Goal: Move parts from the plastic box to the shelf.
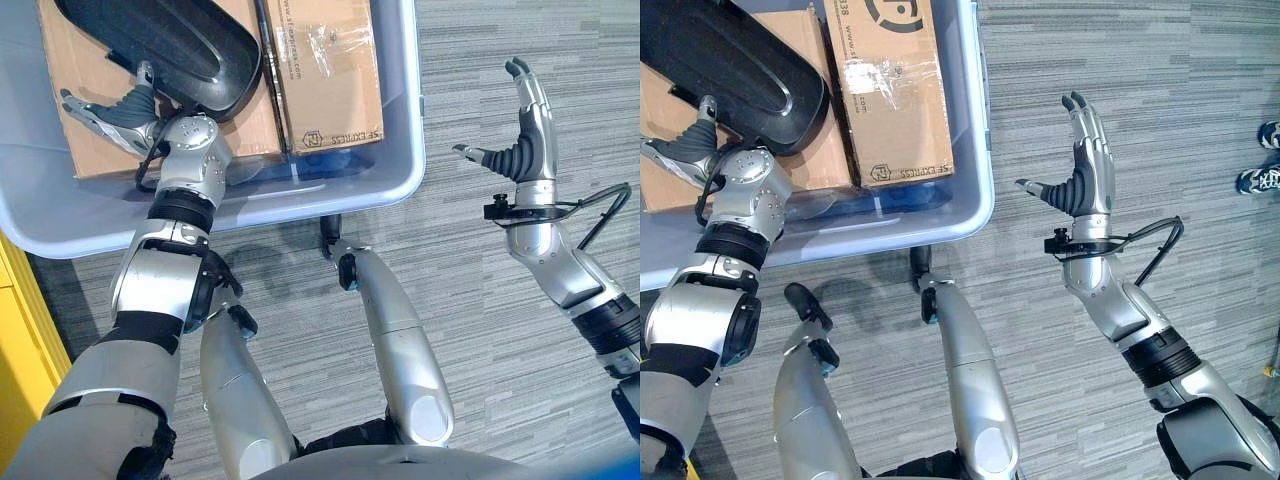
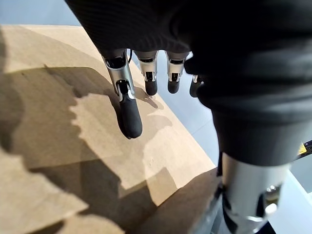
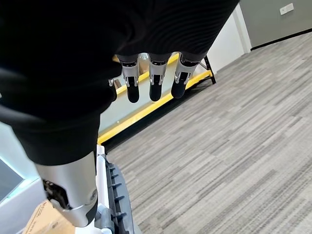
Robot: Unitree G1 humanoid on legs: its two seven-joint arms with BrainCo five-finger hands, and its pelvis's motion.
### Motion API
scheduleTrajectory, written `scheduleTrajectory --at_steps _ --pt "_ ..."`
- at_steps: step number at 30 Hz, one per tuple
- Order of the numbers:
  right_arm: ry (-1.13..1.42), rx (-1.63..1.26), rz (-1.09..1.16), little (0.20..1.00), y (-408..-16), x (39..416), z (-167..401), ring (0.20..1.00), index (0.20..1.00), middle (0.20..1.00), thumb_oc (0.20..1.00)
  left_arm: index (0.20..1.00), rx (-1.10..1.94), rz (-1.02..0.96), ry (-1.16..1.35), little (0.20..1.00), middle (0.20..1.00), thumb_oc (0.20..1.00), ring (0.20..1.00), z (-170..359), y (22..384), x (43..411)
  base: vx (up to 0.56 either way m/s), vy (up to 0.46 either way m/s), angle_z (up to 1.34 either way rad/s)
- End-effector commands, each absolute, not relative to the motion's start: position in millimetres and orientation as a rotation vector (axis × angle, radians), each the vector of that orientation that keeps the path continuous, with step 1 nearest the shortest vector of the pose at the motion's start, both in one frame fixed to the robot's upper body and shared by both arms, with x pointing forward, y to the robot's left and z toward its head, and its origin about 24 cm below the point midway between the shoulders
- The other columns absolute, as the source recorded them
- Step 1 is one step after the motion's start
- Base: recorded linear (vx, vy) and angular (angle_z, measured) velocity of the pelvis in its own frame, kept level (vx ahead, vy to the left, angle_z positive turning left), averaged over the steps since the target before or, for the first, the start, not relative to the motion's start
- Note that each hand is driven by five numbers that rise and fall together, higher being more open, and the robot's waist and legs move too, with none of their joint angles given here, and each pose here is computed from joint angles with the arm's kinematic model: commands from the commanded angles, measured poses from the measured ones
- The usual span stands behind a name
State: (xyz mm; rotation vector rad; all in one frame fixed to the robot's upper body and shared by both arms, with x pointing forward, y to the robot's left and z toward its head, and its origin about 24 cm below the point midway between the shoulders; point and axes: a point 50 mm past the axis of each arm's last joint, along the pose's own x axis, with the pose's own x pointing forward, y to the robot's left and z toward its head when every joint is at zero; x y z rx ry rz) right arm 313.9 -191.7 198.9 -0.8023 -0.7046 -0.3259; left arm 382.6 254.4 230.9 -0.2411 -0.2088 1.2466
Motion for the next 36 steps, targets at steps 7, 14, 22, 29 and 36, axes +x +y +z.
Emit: scheduleTrajectory --at_steps 7,14,22,29,36 --pt "-0.737 -0.726 -0.377 1.000 -194 311 213 1.000 1.000 1.000 1.000 1.000 -0.390 0.928 0.027 1.000 1.000 1.000 1.000 187 212 401 0.00 0.000 0.00" --pt "-0.724 -0.717 -0.373 1.000 -197 311 215 1.000 1.000 1.000 1.000 1.000 -0.516 0.744 0.042 1.000 1.000 1.000 1.000 182 172 405 0.01 -0.018 -0.01" --pt "-0.719 -0.717 -0.367 1.000 -195 312 217 1.000 1.000 1.000 1.000 1.000 -0.536 0.659 0.045 1.000 1.000 1.000 1.000 187 132 401 0.00 0.000 0.00" --pt "-0.708 -0.710 -0.361 1.000 -193 313 215 1.000 1.000 1.000 1.000 1.000 -0.550 0.645 0.039 1.000 1.000 1.000 1.000 195 116 398 0.00 -0.013 0.02" --pt "-0.697 -0.695 -0.371 1.000 -195 313 214 1.000 1.000 1.000 1.000 1.000 -0.433 0.617 -0.019 1.000 1.000 1.000 1.000 203 99 393 0.00 -0.028 0.00"
